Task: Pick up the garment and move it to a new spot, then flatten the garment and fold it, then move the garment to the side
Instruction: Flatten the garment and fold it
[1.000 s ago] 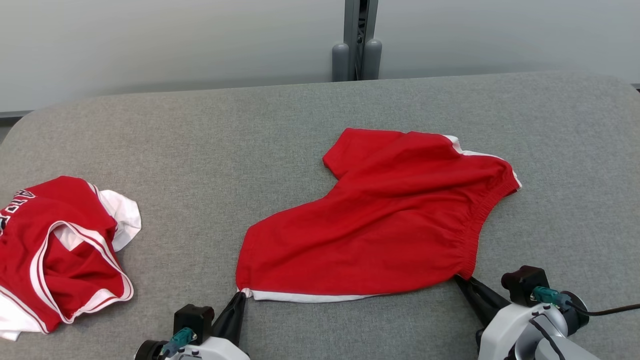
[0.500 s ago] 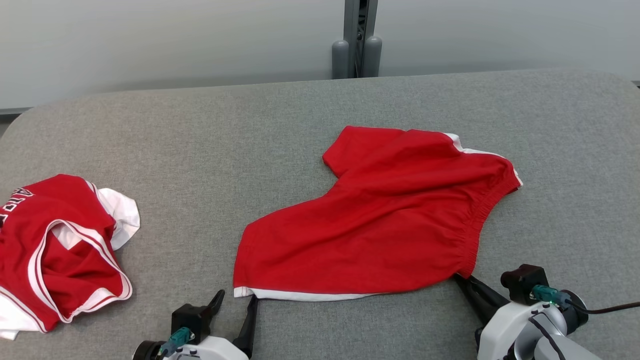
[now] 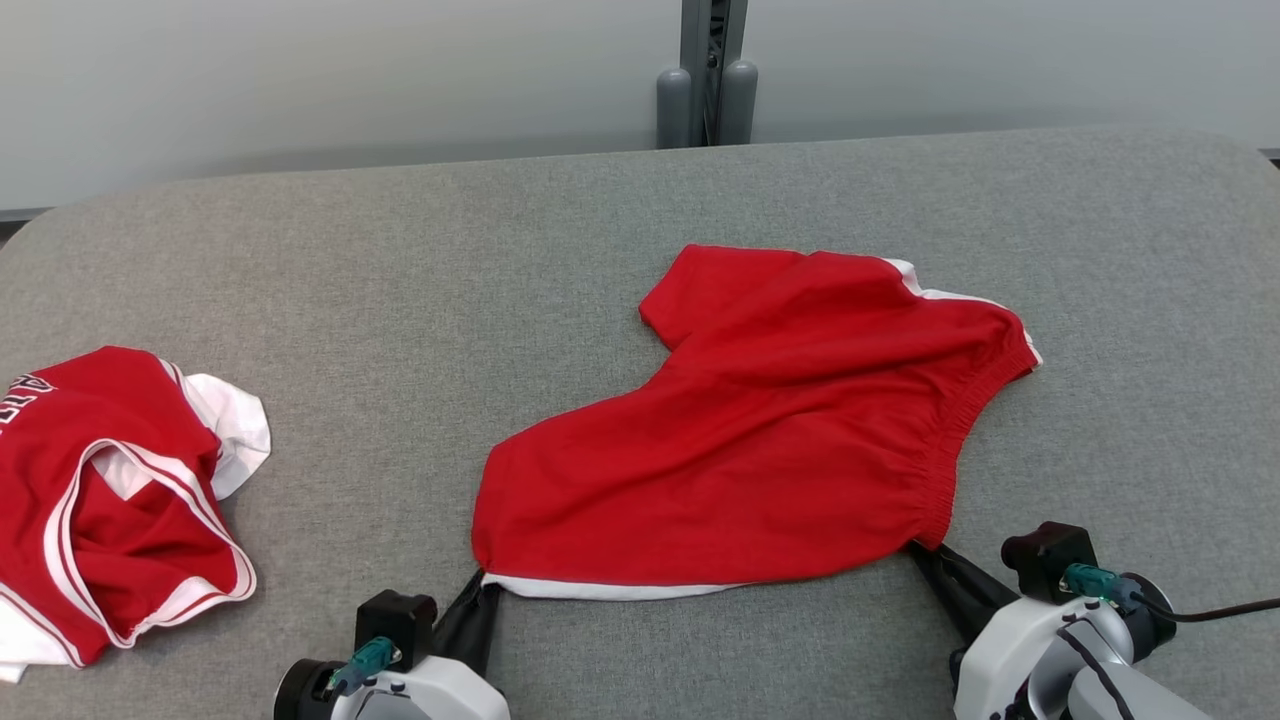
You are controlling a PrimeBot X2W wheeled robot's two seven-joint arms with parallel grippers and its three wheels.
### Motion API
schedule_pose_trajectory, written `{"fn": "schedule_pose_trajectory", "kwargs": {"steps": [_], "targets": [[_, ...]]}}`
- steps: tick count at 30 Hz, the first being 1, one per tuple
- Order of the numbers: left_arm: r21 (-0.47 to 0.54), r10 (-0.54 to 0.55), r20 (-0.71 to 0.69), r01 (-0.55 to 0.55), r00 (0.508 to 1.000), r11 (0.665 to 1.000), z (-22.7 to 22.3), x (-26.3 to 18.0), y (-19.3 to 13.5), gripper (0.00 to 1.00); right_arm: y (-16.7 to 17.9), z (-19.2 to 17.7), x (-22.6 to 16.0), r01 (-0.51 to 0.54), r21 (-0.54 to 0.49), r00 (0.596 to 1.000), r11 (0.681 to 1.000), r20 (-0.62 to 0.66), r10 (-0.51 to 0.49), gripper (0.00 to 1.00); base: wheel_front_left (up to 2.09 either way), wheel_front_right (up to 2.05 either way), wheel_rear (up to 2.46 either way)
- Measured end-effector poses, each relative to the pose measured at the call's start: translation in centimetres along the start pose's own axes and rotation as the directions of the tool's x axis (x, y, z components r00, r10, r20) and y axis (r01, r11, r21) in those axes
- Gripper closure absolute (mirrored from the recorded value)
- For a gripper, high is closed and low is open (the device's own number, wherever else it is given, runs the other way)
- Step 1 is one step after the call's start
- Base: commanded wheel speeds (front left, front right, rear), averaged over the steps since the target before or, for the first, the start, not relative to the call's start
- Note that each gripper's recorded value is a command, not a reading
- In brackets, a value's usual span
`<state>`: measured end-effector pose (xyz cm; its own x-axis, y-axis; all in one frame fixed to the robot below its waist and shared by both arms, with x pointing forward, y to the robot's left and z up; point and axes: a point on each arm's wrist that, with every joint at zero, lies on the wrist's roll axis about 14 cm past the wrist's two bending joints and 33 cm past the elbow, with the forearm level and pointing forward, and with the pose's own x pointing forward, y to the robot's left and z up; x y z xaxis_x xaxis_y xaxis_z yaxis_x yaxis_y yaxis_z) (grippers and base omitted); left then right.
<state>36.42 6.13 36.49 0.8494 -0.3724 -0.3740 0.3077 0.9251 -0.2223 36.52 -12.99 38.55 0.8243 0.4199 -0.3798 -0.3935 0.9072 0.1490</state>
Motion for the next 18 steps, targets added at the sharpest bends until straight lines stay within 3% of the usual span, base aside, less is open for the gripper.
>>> {"fn": "schedule_pose_trajectory", "kwargs": {"steps": [10, 18], "targets": [[-0.003, 0.029, 0.057, -0.029, 0.998, 1.000, 1.6, -0.4, 0.6, 1.00, 0.1, 0.3, 0.0, 0.000, -0.009, 1.000, 1.000, 0.006, 0.000, 1.00, 0.00, 0.00, 0.00], [0.071, 0.063, 0.151, -0.075, 0.987, 0.995, 4.4, -0.8, 1.2, 1.00, 0.4, 1.6, -0.2, -0.003, 0.001, 0.999, 1.000, 0.047, 0.003, 1.00, 0.00, 0.00, 0.00]]}}
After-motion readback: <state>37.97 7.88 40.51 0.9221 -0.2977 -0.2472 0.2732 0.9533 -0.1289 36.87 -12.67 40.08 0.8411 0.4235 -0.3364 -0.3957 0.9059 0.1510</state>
